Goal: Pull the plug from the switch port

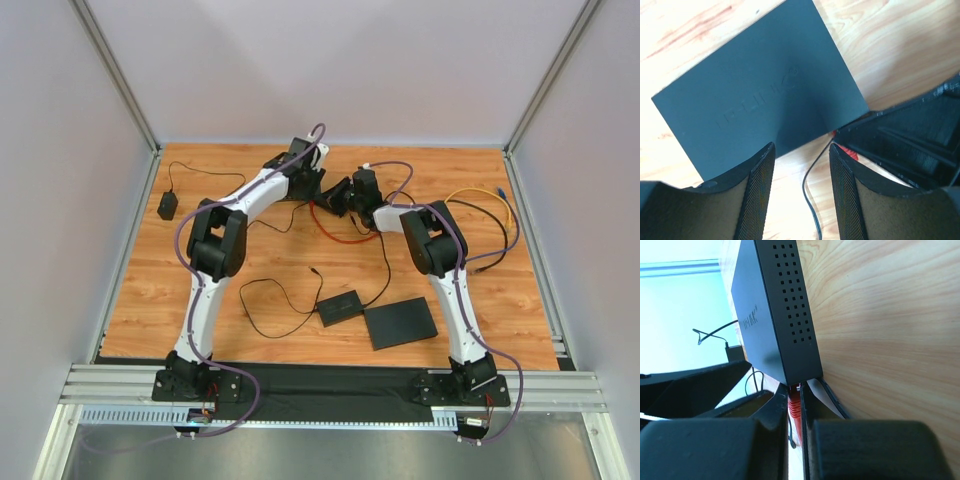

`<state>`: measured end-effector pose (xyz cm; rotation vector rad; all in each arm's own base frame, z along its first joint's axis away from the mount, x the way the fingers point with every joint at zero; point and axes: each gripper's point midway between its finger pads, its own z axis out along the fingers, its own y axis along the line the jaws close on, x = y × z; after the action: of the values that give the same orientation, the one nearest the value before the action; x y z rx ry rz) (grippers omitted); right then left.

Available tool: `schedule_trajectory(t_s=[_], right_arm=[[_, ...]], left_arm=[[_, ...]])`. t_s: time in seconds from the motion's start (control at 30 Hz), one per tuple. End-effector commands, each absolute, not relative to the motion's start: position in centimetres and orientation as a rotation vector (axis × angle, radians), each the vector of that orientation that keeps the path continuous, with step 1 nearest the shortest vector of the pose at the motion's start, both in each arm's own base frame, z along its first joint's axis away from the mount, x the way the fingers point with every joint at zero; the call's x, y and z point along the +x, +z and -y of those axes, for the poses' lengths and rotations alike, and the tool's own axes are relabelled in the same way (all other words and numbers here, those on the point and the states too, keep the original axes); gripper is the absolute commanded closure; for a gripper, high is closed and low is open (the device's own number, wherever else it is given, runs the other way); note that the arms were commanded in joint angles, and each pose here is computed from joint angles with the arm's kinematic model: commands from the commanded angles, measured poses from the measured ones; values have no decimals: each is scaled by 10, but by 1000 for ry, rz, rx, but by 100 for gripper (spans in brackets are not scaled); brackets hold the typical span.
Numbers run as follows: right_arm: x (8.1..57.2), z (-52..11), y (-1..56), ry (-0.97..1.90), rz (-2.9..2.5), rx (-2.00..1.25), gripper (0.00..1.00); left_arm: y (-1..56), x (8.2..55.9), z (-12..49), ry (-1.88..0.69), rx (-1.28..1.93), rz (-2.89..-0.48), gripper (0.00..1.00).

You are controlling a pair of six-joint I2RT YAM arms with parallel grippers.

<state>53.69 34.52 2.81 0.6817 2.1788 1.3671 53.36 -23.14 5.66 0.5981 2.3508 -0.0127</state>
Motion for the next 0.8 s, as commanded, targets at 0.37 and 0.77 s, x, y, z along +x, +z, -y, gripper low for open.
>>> schedule_trajectory(t_s=[0.37,0.77], right_arm=[[525,-334,-8,1263,-2276,766,100],[501,-321,-12,1193,-2326,757,100]], left_arm=[[42,549,220,146,598,-2426,44],[37,550,223,132,598,-2436,43]])
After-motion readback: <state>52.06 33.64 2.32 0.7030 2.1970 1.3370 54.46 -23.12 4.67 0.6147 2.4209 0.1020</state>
